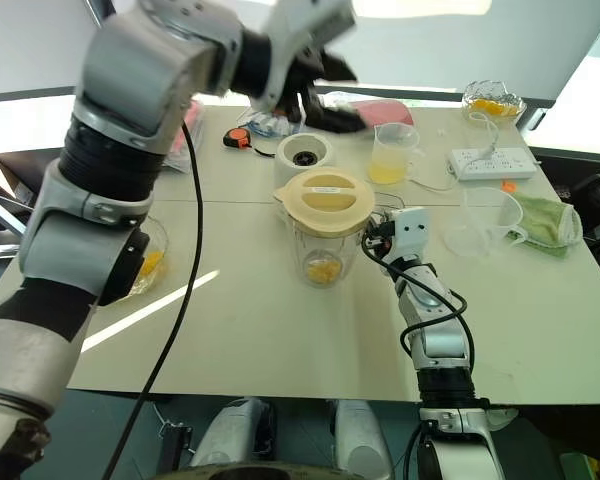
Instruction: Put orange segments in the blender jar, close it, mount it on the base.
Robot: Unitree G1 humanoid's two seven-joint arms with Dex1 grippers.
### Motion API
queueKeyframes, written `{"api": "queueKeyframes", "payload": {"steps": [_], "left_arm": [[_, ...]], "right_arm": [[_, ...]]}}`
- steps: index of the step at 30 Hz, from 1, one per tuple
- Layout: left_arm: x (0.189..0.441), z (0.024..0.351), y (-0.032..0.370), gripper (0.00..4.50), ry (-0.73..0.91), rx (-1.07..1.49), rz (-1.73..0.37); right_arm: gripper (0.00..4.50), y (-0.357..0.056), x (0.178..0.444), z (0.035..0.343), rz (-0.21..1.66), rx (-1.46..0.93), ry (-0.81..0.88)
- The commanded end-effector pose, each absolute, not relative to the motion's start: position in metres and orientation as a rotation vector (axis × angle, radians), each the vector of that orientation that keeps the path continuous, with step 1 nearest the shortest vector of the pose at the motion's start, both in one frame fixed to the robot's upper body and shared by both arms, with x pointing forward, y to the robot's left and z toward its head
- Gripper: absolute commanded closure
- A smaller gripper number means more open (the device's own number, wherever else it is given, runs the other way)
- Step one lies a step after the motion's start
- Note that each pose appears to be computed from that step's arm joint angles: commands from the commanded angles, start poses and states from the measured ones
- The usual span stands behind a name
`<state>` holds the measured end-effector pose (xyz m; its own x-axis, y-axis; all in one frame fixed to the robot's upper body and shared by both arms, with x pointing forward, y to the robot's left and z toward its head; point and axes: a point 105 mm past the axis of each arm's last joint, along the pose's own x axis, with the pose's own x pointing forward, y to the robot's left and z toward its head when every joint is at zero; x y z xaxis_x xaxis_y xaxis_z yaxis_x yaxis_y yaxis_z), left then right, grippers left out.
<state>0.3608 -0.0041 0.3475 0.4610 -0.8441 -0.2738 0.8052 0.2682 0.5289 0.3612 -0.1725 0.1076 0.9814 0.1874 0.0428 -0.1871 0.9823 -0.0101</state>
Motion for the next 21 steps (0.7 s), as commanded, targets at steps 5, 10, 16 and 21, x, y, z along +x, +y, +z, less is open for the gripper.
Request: {"api": "queueKeyframes", "payload": {"steps": [5, 10, 16, 21], "left_arm": [[0.361, 0.291, 0.075, 0.93, -0.068, 0.447, -0.992], [0.325, 0.236, 0.108, 0.93, 0.037, 0.371, -1.010], [0.308, 0.214, 0.114, 0.93, 0.008, 0.310, -0.989], [0.313, 0.205, 0.124, 0.93, -0.024, 0.293, -0.858]], "right_arm": [[3.51, -0.219, 0.342, 0.170, 0.008, 0.087, -0.177], [3.51, -0.232, 0.332, 0.236, -0.011, 0.084, -0.290], [3.51, -0.235, 0.342, 0.303, 0.000, -0.004, -0.356], [3.51, -0.209, 0.373, 0.363, 0.111, 0.037, -0.447]]}}
